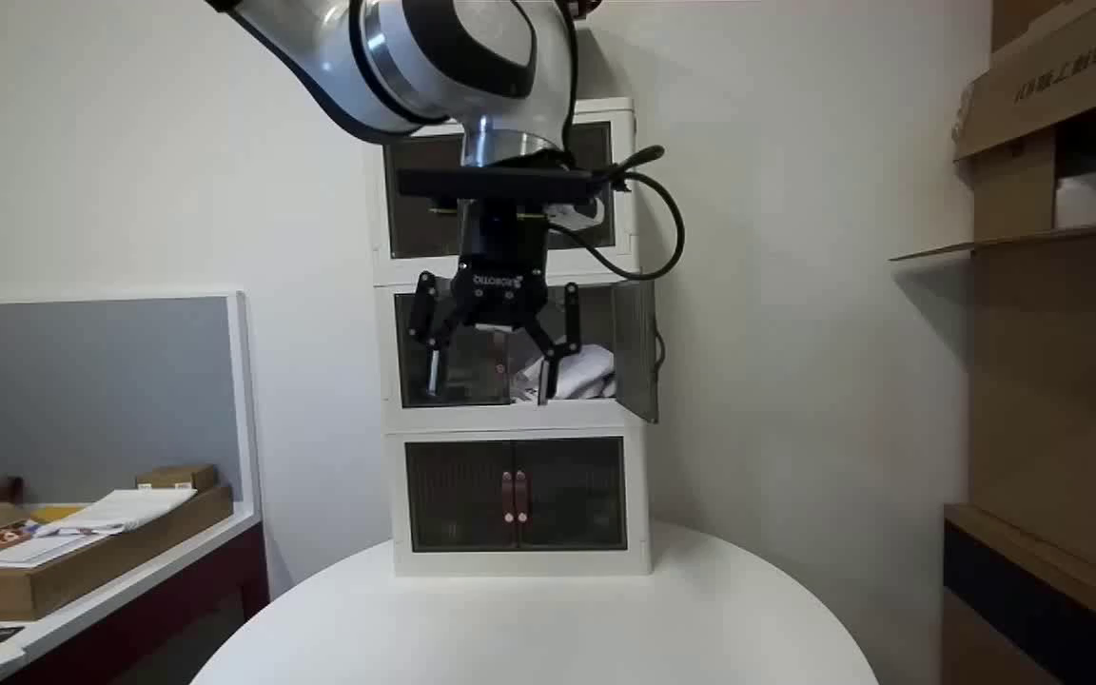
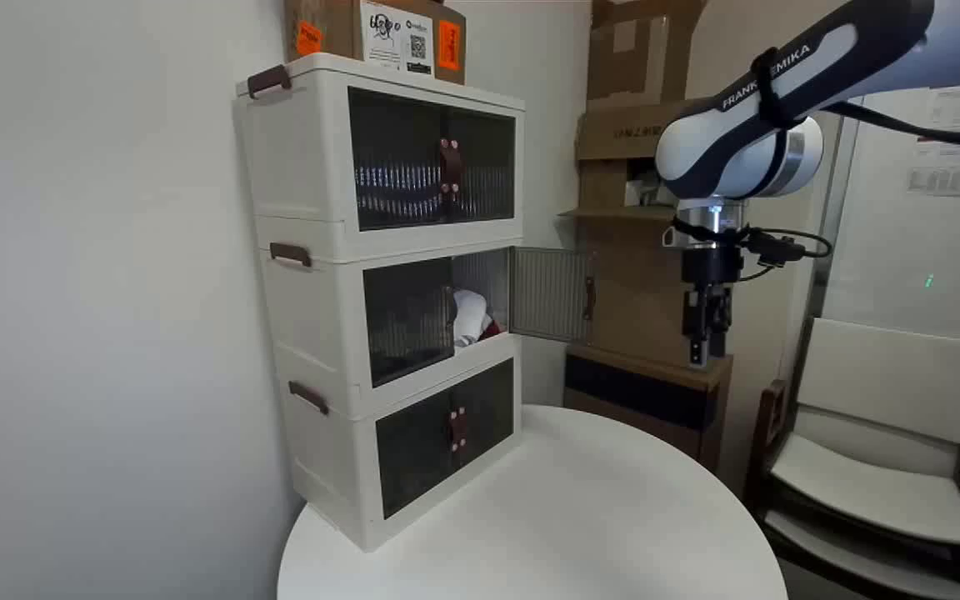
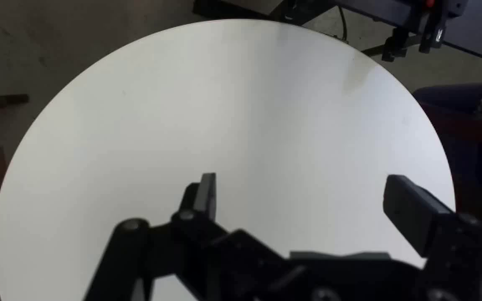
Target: Remove the towel from the open cabinet and put it on the table
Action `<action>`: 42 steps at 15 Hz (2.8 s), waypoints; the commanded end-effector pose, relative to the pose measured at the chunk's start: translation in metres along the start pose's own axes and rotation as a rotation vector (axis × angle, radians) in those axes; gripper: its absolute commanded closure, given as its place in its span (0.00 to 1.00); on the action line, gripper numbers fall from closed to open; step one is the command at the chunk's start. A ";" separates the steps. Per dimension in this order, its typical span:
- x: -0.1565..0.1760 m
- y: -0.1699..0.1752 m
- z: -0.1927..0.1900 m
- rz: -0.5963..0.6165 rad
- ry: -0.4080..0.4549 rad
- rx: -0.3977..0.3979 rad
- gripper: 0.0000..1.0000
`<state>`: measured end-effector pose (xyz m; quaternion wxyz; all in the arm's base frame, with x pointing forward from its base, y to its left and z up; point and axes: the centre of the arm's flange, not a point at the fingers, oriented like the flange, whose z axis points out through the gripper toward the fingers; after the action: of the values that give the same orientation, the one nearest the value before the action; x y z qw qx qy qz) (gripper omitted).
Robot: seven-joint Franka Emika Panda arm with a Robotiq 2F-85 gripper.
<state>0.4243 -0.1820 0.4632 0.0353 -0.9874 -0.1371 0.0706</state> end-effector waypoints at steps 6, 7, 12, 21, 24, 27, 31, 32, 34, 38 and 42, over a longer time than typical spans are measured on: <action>0.022 0.008 0.019 -0.008 -0.039 -0.017 0.00; 0.030 0.010 0.024 -0.010 -0.032 -0.013 0.00; 0.100 0.015 0.060 0.031 0.155 -0.117 0.00; 0.266 -0.024 0.087 0.059 0.517 -0.040 0.00; 0.305 -0.034 0.072 0.036 0.587 -0.071 0.00; 0.327 -0.036 0.057 0.057 0.665 -0.085 0.00; 0.334 -0.023 0.044 0.154 0.778 -0.075 0.00; 0.337 -0.020 0.042 0.171 0.794 -0.074 0.00; 0.343 -0.017 0.039 0.201 0.831 -0.073 0.00; 0.358 -0.016 0.041 0.277 0.916 -0.057 0.00; 0.373 -0.011 0.048 0.339 0.982 -0.059 0.00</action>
<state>0.7457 -0.0649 0.3751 0.0541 -0.9253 0.0323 -0.3739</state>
